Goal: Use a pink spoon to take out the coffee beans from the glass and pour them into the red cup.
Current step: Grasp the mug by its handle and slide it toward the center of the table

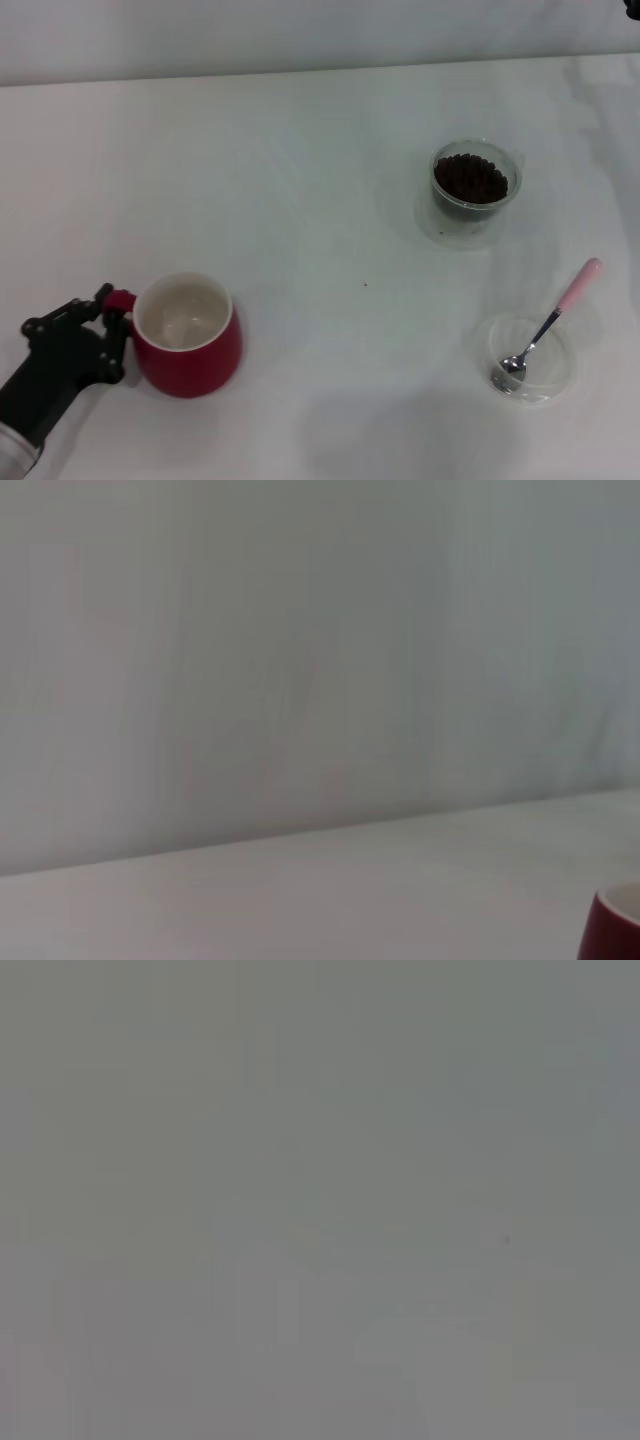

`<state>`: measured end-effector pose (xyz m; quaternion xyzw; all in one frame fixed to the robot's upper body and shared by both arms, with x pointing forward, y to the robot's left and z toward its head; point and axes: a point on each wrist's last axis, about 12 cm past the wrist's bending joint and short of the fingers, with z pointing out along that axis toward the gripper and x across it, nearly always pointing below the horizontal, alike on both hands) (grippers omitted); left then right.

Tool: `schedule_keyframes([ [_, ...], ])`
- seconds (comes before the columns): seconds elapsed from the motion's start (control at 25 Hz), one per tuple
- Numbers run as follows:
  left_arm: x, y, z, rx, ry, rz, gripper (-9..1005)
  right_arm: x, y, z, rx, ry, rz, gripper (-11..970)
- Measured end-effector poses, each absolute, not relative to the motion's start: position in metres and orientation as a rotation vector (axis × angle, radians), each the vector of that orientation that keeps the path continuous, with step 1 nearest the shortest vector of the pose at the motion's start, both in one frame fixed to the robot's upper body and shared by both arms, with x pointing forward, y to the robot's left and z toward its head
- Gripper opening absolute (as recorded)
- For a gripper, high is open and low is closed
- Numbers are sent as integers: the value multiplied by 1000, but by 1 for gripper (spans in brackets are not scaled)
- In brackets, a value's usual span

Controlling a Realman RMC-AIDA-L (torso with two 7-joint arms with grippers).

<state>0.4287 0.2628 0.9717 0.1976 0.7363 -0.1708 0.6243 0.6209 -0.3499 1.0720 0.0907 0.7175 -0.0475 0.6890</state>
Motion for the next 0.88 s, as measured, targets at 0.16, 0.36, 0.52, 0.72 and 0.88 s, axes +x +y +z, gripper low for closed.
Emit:
schedule_keyframes([
  [0.16,439,250,972,522,1690,-379,126,622,-349,1073,201,1602,-104,849],
  [0.36,447,242,974,552,1673,-390,115,623,-348,1075,197,1590,-102,849],
  [0.52,451,238,977,564,1659,-398,114,625,-347,1077,195,1581,-99,848],
  [0.72,457,233,979,585,1652,-410,114,625,-347,1078,194,1574,-100,848],
  [0.88,461,228,979,597,1652,-418,114,625,-347,1079,193,1572,-99,847],
])
